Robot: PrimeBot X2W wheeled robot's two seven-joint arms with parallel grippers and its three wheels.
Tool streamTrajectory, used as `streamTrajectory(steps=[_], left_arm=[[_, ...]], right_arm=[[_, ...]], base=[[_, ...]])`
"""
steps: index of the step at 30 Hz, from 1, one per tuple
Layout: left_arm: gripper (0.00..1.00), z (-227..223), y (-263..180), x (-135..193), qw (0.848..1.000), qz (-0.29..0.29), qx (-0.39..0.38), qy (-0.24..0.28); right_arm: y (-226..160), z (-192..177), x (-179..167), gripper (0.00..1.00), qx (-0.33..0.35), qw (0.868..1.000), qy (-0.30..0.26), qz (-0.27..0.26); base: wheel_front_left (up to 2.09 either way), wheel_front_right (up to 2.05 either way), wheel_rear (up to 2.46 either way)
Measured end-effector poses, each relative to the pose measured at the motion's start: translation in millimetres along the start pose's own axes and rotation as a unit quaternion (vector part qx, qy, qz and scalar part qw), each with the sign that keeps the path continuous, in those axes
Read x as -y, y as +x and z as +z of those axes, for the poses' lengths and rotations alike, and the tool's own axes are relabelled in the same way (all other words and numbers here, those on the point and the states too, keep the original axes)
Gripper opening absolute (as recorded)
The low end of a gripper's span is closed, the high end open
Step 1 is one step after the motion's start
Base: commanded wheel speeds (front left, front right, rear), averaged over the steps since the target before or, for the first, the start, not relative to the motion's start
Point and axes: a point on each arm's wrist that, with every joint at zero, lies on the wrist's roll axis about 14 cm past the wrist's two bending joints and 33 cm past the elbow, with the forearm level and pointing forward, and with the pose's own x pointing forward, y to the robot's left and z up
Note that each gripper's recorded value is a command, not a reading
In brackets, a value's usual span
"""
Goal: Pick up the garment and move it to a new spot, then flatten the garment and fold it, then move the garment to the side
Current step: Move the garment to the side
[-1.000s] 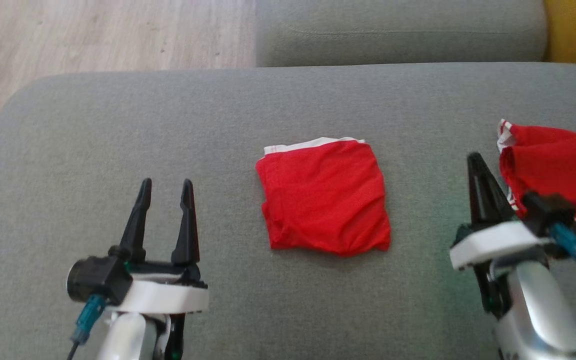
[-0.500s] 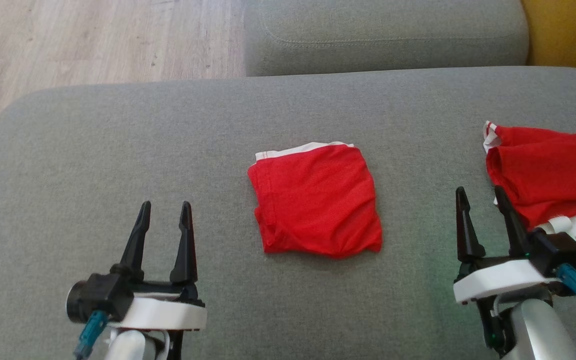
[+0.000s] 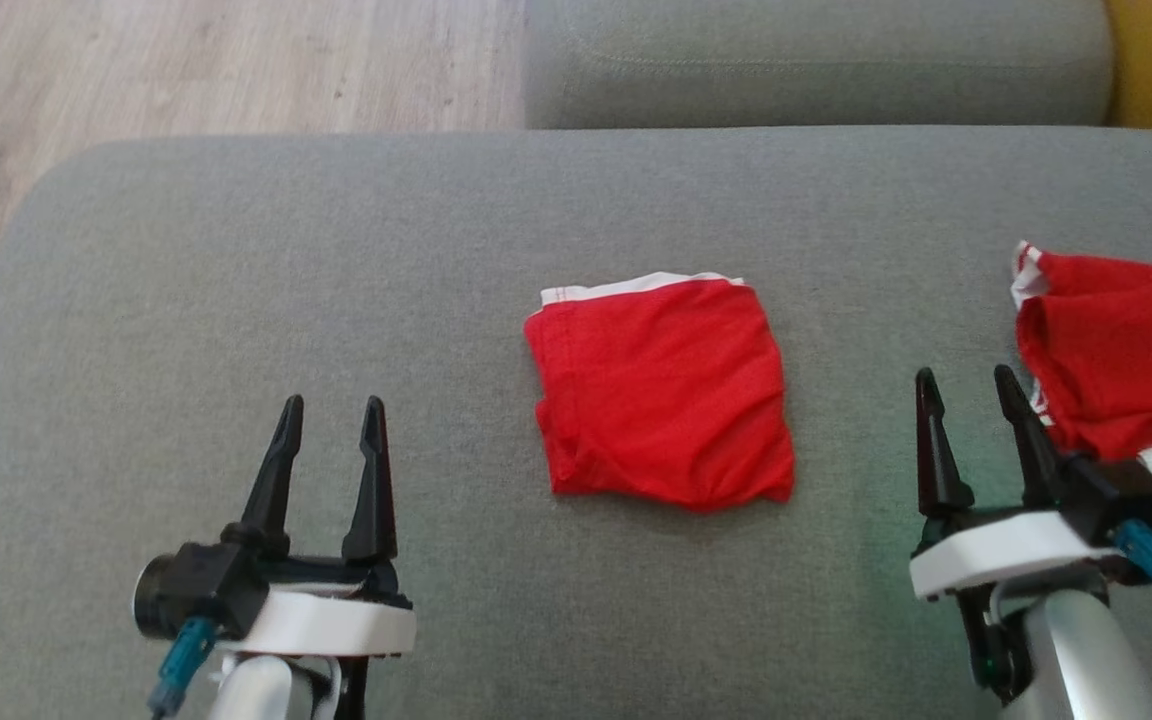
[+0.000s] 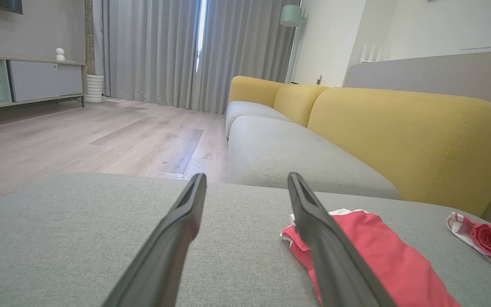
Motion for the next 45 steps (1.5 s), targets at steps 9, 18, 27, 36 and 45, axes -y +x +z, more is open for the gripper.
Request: streamTrajectory(steps=[9,18,27,36,45], left_arm=[[1.00,-2.0,9.1,-9.1,1.000,0.011,-0.003,0.003],[1.00,-9.8,9.8,-22.3,0.999,0.030,-0.017,0.001],[1.00,-8.6,7.1,-28.1,0.999,0.041,-0.017,0.003],[1.00,-1.6,7.6,-21.6,0.999,0.032,-0.006,0.003],[1.00,5.7,7.3,-0.2,1.000,0.001,0.006,-0.003]], right_arm=[[42.1,-13.7,-31.6,1.00,-0.042,0.998,-0.007,0.052],[57.2,-88.3,-68.1,1.00,-0.204,0.974,0.017,0.100],[60.1,-112.4,-87.2,0.94,-0.264,0.956,0.012,0.129],[56.2,-105.7,-84.0,0.00,-0.241,0.960,-0.042,0.139],[53.6,-77.0,-63.4,0.00,-0.193,0.966,-0.113,0.126]], base=[[0.00,0.00,0.00],[0.00,0.00,0.00],[0.00,0.00,0.00],[0.00,0.00,0.00],[0.00,0.00,0.00]])
